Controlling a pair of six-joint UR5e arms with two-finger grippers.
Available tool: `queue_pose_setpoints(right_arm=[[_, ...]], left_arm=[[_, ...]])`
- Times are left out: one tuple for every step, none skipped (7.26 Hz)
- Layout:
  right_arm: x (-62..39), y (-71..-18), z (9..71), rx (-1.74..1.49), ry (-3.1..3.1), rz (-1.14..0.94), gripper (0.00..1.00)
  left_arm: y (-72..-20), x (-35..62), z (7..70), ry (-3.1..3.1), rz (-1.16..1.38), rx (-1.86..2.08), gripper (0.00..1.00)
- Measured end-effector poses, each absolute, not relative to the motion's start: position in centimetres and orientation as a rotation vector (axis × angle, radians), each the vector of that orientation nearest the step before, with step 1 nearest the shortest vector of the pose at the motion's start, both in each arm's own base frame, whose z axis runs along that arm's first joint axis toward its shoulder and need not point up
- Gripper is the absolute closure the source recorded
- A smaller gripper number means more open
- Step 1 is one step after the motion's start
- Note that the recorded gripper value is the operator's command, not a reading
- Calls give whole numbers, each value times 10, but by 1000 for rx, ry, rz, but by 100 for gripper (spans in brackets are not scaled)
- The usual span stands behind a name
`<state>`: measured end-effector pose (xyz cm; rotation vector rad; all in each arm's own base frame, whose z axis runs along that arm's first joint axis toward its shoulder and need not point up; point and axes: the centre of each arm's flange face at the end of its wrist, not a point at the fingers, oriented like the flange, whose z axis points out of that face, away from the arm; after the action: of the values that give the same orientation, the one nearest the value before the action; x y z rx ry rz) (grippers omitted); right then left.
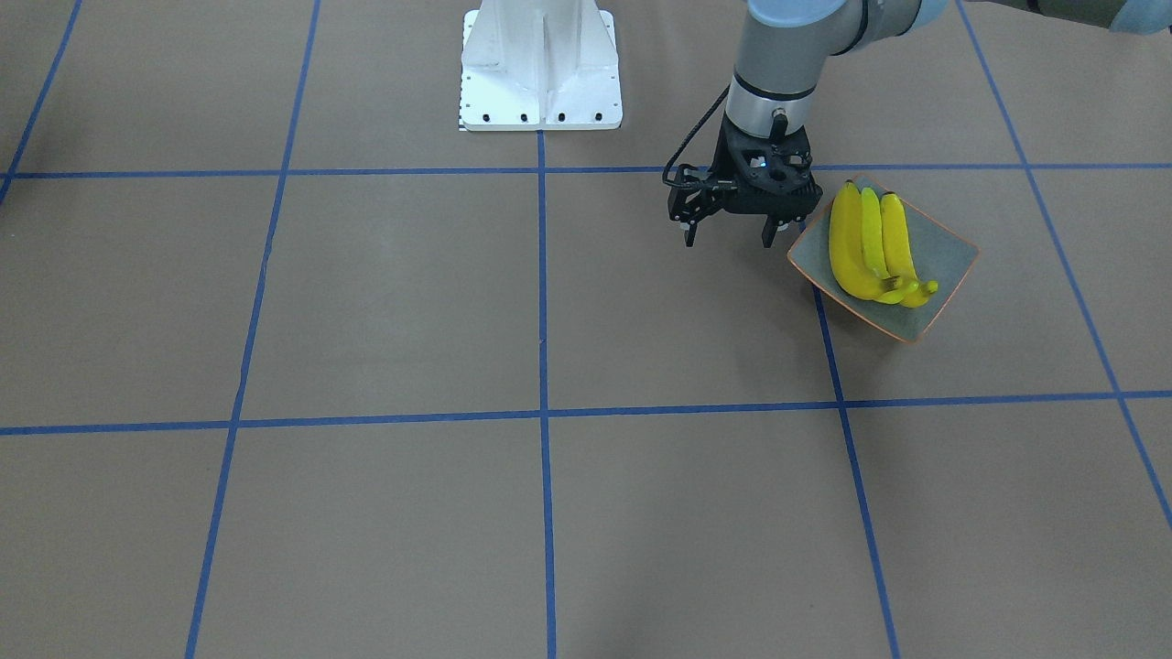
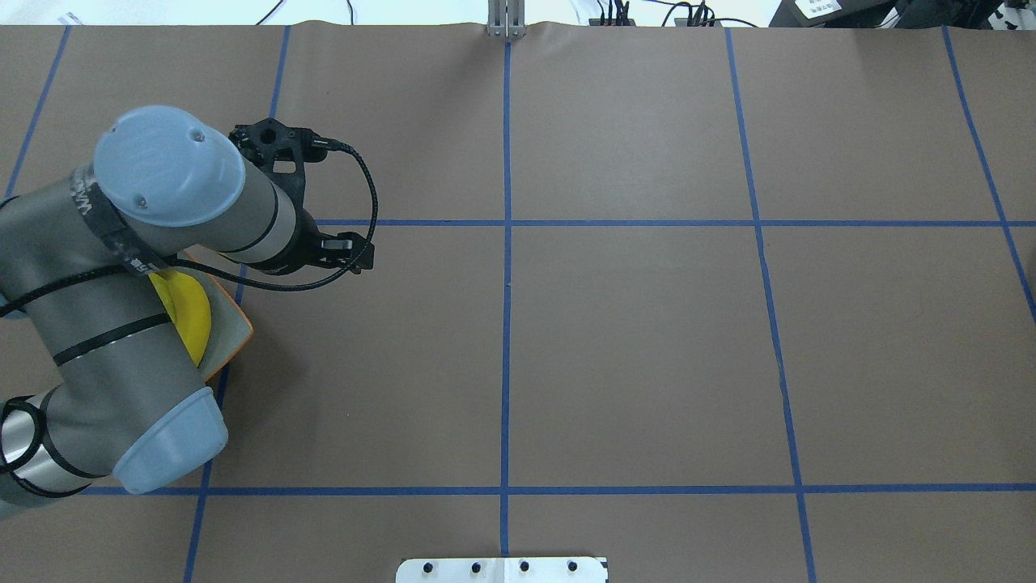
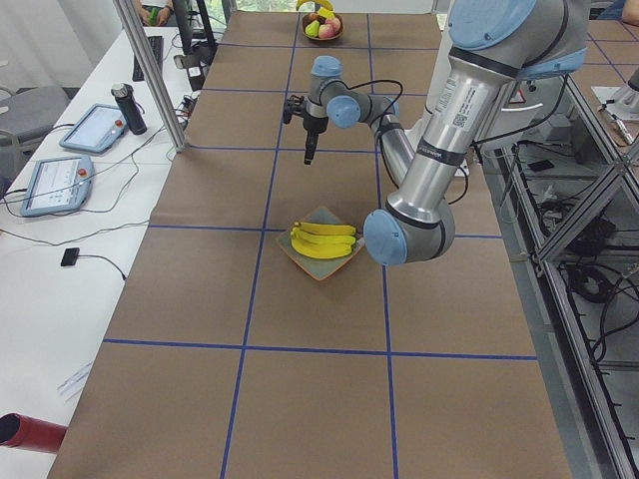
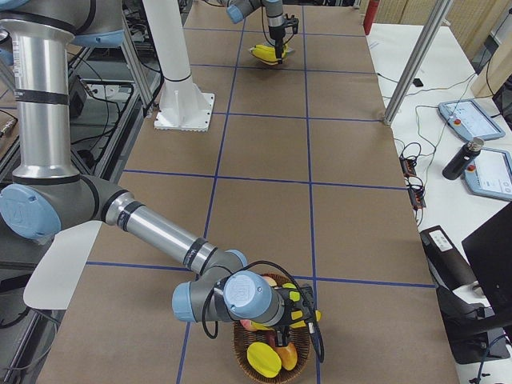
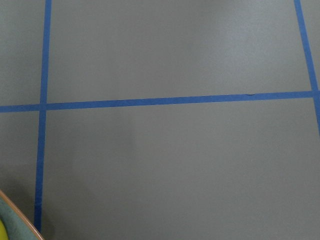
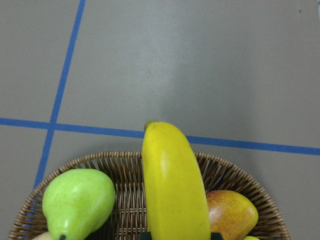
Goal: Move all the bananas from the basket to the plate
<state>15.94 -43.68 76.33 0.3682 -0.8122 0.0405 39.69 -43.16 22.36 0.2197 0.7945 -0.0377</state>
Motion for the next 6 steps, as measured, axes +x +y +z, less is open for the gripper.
queue_pose_setpoints(right_arm=[[146, -450, 745, 360, -857, 28, 100], [120, -468, 719, 338, -927, 19, 100], [85, -491, 684, 306, -996, 18, 100], [47, -515, 641, 279, -1045, 10, 100], [6, -538, 593, 254, -1085, 4, 100], [-34, -555, 547, 232, -1122, -7, 100]], left_arm=[[-431, 399, 219, 809, -48, 220, 0], [-432, 401, 214, 842, -69, 226, 0], [-435, 407, 211, 895, -98, 238, 0], [-440, 415, 211, 957, -133, 247, 0], [-446, 425, 209, 1030, -168, 256, 0], [-449, 435, 203, 1091, -191, 260, 0]])
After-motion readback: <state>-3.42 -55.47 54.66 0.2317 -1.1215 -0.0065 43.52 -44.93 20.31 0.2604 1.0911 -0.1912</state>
